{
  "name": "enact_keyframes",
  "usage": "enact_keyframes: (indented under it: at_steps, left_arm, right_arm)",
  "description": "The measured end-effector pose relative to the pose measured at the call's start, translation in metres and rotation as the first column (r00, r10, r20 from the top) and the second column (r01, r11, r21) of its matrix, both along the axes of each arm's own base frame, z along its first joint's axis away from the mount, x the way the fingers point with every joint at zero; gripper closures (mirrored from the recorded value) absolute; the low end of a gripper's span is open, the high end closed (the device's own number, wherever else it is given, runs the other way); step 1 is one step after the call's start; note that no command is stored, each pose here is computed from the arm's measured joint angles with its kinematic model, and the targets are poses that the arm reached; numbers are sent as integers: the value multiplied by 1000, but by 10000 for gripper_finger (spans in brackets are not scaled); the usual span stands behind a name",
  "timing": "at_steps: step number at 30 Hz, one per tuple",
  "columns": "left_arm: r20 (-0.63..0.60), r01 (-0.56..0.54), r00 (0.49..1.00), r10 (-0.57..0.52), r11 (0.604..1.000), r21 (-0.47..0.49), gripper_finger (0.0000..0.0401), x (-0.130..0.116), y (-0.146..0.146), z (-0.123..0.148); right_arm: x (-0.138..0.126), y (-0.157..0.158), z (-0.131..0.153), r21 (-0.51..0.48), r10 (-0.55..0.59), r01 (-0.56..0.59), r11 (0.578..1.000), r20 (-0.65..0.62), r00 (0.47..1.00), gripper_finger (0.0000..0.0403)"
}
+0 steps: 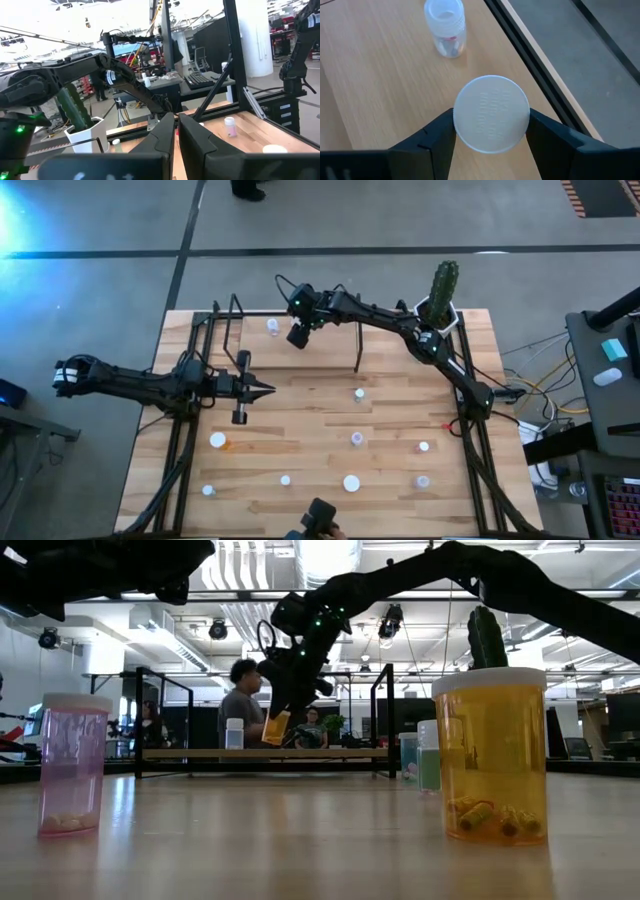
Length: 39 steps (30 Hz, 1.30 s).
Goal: Pick and place medicine bottles onto shelf by color
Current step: Put the top orange pill bottle on the shelf, then put the middle green pill bottle on the shelf
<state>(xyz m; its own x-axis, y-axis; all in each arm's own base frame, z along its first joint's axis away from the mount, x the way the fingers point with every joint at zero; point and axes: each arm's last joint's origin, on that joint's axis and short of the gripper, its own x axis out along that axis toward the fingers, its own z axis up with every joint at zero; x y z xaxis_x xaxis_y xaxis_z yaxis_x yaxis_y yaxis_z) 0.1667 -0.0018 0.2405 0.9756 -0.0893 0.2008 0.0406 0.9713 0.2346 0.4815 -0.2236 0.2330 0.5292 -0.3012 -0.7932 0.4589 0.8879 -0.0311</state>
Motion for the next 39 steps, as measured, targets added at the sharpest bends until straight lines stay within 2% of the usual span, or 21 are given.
enact_keyframes:
  at_steps: [17,20,25,29,34,39]
  left_arm:
    - [0,0,1000,0,1000,0,394,0,0,0]
    - [0,0,1000,0,1000,0,394,0,0,0]
    - [0,0,1000,0,1000,1,394,0,0,0]
    - [0,0,1000,0,1000,2,394,0,0,0]
    - [-3,0,1000,0,1000,1,394,0,0,0]
    - [-21,1,1000,-1,1000,0,394,2,0,-3]
  right_arm:
    - [1,-2,-9,-6,22,-22,1000,-32,999,130]
    - [-4,0,4,-26,34,-34,999,-32,999,119]
    - [-26,14,52,-59,52,-56,997,-58,997,119]
    - [-49,38,85,-42,108,-114,993,-131,986,165]
    - [-69,86,120,-109,215,-235,966,-168,962,271]
    - [-92,127,123,-170,307,-318,933,-91,947,379]
